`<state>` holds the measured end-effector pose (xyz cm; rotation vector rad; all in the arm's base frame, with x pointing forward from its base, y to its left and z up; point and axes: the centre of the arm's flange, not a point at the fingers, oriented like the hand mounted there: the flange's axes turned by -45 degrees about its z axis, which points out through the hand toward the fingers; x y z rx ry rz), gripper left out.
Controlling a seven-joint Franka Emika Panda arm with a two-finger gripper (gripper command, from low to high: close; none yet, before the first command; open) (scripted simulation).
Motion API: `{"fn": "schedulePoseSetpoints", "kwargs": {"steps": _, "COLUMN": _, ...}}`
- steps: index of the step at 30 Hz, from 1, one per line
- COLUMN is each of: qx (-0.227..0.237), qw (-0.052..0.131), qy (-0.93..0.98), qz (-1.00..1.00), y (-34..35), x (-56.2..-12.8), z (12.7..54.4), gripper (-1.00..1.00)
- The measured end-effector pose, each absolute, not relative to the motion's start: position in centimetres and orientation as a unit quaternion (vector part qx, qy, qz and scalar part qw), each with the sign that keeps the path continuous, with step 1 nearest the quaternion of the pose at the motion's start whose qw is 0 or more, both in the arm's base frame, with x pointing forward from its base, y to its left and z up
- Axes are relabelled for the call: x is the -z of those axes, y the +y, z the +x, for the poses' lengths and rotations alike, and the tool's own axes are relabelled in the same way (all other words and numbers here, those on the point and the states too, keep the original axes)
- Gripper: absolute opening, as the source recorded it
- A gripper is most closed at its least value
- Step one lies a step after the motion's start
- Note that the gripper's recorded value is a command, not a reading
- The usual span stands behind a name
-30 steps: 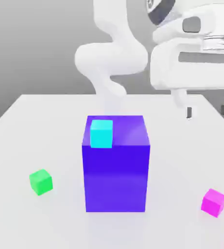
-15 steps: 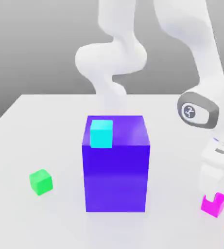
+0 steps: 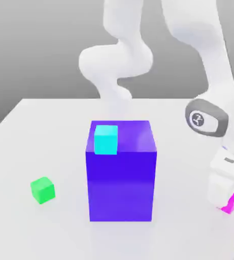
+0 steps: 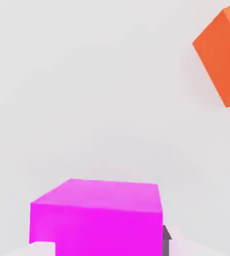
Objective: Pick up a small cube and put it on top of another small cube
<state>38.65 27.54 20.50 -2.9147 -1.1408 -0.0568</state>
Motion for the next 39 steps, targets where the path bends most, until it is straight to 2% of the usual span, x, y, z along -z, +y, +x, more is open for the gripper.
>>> {"fn": "schedulePoseSetpoints", "kwargs": {"steps": 8, "qx": 0.054, "qw": 0.014, "qy": -0.045, "qz": -0.997, "y": 12.1, "x": -25.2, "z": 45.5, "gripper": -1.00}}
{"fn": "schedulePoseSetpoints", "kwargs": {"steps": 14, "qx": 0.062, "qw": 0.017, "qy": 0.196, "qz": -0.978, "y": -0.3, "x": -26.9, "z": 45.4, "gripper": -1.00}}
{"fn": "schedulePoseSetpoints", "kwargs": {"steps": 21, "qx": 0.071, "qw": 0.024, "qy": 0.446, "qz": -0.892, "y": -12.2, "x": -28.5, "z": 41.5, "gripper": -1.00}}
{"fn": "schedulePoseSetpoints", "kwargs": {"steps": 26, "qx": 0.072, "qw": 0.029, "qy": 0.602, "qz": -0.795, "y": -19.0, "x": -29.2, "z": 36.9, "gripper": -1.00}}
{"fn": "schedulePoseSetpoints", "kwargs": {"steps": 31, "qx": 0.013, "qw": 0.005, "qy": 0.707, "qz": -0.707, "y": -21.7, "x": -25.1, "z": 29.5, "gripper": -1.00}}
{"fn": "schedulePoseSetpoints", "kwargs": {"steps": 38, "qx": 0.001, "qw": 0.000, "qy": 0.723, "qz": -0.691, "y": -21.9, "x": -18.6, "z": 28.3, "gripper": -1.00}}
{"fn": "schedulePoseSetpoints", "kwargs": {"steps": 39, "qx": 0.001, "qw": 0.000, "qy": 0.723, "qz": -0.690, "y": -21.8, "x": -18.0, "z": 28.2, "gripper": 1.00}}
